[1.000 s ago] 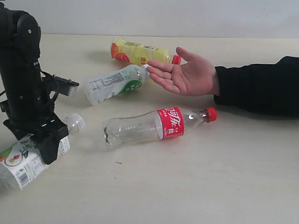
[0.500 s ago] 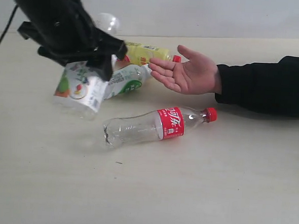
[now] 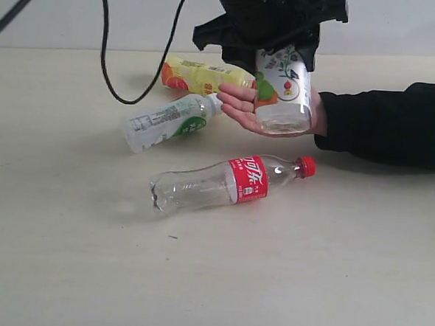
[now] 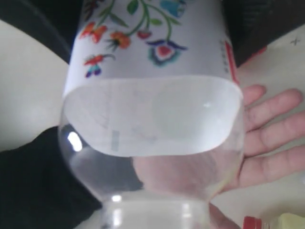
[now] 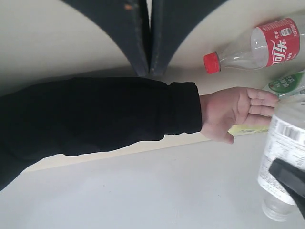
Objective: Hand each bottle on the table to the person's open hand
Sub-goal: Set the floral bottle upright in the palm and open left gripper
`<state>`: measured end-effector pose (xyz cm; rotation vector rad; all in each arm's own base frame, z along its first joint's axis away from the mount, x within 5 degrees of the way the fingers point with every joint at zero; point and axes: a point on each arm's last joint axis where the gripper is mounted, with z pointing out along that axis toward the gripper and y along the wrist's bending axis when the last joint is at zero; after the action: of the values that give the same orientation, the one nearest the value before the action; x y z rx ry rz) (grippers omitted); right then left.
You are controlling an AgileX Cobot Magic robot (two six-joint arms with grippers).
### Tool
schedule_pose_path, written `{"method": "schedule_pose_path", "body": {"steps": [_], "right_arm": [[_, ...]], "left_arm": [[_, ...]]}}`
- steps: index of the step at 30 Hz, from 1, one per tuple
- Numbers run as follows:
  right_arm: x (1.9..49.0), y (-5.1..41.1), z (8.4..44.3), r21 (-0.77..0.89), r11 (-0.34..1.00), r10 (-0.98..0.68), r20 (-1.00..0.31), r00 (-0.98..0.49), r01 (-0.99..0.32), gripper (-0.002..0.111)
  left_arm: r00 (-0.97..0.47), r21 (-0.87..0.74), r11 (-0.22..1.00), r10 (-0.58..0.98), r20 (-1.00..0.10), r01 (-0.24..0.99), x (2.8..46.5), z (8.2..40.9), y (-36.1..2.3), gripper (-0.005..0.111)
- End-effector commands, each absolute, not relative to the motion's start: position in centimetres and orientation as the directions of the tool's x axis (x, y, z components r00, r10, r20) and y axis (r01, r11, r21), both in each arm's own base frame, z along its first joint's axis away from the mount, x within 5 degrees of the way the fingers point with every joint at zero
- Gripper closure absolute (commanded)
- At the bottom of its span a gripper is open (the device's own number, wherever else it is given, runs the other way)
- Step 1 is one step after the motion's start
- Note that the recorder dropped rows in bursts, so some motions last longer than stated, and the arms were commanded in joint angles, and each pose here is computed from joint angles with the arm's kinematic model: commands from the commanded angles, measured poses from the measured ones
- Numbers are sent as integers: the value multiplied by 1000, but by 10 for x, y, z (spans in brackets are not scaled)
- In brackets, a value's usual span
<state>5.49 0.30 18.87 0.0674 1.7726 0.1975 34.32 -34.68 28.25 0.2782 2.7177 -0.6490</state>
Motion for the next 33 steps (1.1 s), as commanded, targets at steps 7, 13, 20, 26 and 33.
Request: {"method": "schedule_pose_path", "body": {"steps": [7, 13, 20, 26, 33], "right_arm": [[55, 3, 188, 170, 984, 154, -967, -203, -61, 108], [55, 3, 188, 170, 984, 154, -967, -203, -61, 108], [55, 3, 188, 170, 984, 154, -967, -203, -61, 108], [55, 3, 188, 170, 984, 154, -967, -203, -61, 108], [55, 3, 188, 170, 984, 154, -967, -203, -61, 108]], "left_arm": [[-917, -522, 842, -91, -388, 138, 373, 255, -359, 107], [-921, -515, 851, -117, -371, 99, 387, 243, -348, 107], [-934, -545, 838, -172, -312, 28, 401, 217, -344, 107], [-939, -558, 830, -192, -285, 0, 409, 201, -342, 107], [-937, -562, 827, -189, -295, 10, 412, 200, -341, 74]]}}
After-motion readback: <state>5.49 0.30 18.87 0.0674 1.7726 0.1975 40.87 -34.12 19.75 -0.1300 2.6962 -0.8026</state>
